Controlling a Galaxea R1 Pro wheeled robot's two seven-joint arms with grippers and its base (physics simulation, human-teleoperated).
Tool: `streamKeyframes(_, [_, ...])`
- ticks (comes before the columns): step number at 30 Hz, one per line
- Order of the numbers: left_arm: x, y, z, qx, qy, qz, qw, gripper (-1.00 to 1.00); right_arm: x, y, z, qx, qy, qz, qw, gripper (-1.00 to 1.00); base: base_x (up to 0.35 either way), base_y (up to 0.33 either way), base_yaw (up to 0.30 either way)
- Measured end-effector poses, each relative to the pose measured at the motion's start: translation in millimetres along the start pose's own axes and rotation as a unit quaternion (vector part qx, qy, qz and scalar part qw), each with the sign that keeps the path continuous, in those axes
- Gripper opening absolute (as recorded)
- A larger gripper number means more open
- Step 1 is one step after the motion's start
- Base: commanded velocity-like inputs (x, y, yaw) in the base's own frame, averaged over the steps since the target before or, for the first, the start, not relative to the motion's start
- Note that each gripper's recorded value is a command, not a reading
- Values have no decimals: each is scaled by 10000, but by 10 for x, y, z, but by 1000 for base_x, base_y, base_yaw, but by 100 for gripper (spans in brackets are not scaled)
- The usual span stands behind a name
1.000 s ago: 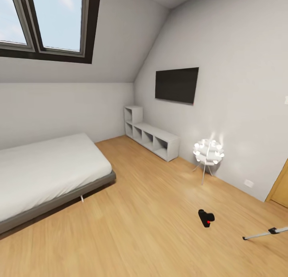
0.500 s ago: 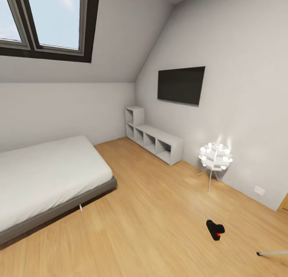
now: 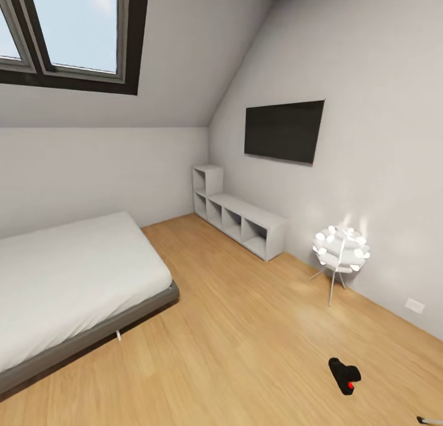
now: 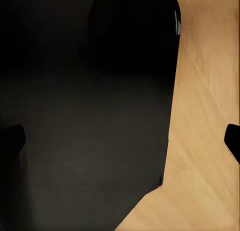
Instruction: Attach the digital camera to the camera tripod in the bedroom.
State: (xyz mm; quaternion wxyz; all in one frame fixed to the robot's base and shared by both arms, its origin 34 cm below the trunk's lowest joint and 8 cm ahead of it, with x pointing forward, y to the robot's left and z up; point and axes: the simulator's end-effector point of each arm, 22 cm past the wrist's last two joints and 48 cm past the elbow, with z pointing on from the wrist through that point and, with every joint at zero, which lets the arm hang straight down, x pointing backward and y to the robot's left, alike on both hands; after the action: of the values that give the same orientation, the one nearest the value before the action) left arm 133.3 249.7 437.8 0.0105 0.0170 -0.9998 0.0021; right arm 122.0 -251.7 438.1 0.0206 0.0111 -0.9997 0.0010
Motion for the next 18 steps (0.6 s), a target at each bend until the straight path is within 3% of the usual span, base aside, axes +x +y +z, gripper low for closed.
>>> streamKeyframes(18, [4,2,0,-9,10,-2,10000,100,-9,1,0,0,-16,9,10000,100,323,0,0])
